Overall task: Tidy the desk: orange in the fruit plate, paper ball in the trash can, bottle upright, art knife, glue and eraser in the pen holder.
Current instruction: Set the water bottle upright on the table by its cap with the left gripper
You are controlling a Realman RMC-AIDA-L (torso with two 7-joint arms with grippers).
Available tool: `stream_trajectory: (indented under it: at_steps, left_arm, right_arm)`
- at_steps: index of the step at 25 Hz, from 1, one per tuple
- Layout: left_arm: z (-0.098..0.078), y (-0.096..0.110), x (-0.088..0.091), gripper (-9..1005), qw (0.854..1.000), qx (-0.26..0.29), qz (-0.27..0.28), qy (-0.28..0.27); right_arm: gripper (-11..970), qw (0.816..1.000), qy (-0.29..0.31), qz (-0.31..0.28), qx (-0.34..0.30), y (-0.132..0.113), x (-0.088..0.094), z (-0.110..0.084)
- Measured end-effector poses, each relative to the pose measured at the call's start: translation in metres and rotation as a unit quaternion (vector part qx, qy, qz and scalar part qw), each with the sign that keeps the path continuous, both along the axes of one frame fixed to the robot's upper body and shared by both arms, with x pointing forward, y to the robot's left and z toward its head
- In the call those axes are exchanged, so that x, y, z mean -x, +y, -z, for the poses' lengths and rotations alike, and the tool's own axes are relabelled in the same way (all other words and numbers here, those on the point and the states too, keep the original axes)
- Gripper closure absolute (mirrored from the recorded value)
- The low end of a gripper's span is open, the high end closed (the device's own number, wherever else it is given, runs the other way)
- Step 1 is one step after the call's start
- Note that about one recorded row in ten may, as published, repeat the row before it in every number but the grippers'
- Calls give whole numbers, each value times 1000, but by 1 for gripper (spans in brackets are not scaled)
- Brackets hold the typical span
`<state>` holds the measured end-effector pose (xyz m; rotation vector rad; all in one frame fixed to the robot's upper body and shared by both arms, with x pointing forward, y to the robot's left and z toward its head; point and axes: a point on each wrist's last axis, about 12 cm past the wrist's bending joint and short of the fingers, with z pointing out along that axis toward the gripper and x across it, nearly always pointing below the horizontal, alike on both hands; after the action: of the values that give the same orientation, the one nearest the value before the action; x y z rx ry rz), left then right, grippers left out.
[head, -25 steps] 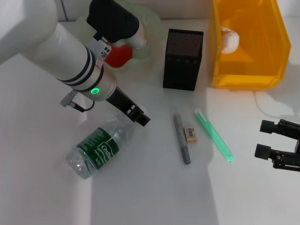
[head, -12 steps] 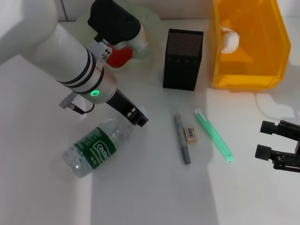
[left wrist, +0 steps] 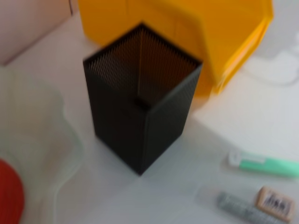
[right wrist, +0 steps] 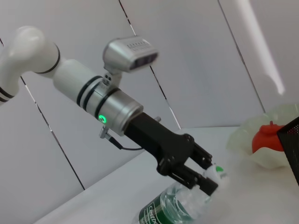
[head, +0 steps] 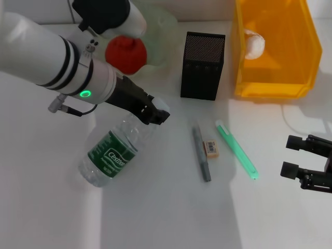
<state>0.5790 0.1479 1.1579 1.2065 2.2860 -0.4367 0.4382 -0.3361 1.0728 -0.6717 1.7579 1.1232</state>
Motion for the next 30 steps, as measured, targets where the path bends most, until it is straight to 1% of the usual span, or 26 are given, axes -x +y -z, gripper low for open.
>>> stream_trajectory:
  at_steps: [1,2,3,4,5,6,7,8,9,10,12,13,14,15,17,18,21,22,24,25,26,27,28,30]
  left_arm:
    - [-3,4,1,554,1000,15,1,-1]
    - [-9,12,2,554,999,51,2,-2]
    - [-9,12,2,554,999,51,2,-2]
    - [-13,21,2,554,996,87,0,-6]
    - [-13,21,2,554,996,87,0,-6]
    - [-14,25,3,554,995,99,-2,-8]
    - [-15,34,3,554,992,122,-3,-17]
    - [-15,34,3,554,992,122,-3,-17]
    - [-14,40,5,554,990,137,2,-28]
    - [-14,40,5,554,990,137,2,-28]
    - [-13,49,9,555,986,157,11,-49]
    - [-13,49,9,555,986,157,11,-49]
    - [-13,54,11,555,983,173,15,-61]
    - [-13,54,11,555,983,173,15,-61]
    - [-13,60,14,555,978,193,18,-75]
    - [-15,64,16,555,973,211,20,-89]
    - [-15,69,19,554,967,229,20,-106]
    - [-13,73,20,554,963,241,16,-118]
    - [-12,75,20,554,962,244,14,-122]
    - [-10,77,20,553,959,254,12,-126]
    - [-7,78,21,553,955,265,11,-130]
    - [-2,81,21,553,947,290,10,-140]
    - [-2,81,21,553,947,290,10,-140]
    - [5,86,21,554,936,317,4,-153]
  right_arm:
    - [139,1000,0,0,0,0,0,0]
    - [139,1000,-1,-2,0,1,-1,-1]
    - [140,1000,-1,-2,0,1,-1,-1]
    - [140,1000,-2,-2,0,1,-2,-1]
    - [140,1000,-2,-2,0,1,-2,-1]
    - [141,1000,-2,-3,-1,1,-3,-1]
    - [141,1000,-3,-4,-1,2,-4,-2]
    - [141,1000,-3,-4,-1,2,-4,-2]
    - [142,1000,-3,-5,-1,2,-4,-2]
    - [142,1000,-3,-6,-2,3,-5,-3]
    - [143,1000,-3,-7,-4,5,-6,-3]
    - [143,1000,-3,-7,-4,5,-6,-3]
    - [144,1000,-4,-8,-4,5,-6,-3]
    - [144,1000,-4,-8,-5,6,-7,-3]
    - [145,1000,-5,-10,-6,7,-9,-3]
    - [145,1000,-5,-10,-6,7,-9,-3]
    - [146,1000,-5,-11,-7,8,-10,-3]
    - [147,1000,-4,-11,-8,8,-10,-3]
    - [147,1000,-3,-11,-9,8,-10,-3]
    - [148,1000,-2,-12,-10,9,-10,-3]
    - [148,1000,-2,-12,-11,9,-10,-2]
    - [148,1000,-1,-12,-13,10,-10,-2]
    - [149,1000,-1,-12,-13,10,-10,-2]
    - [150,1000,0,-14,-15,11,-12,-2]
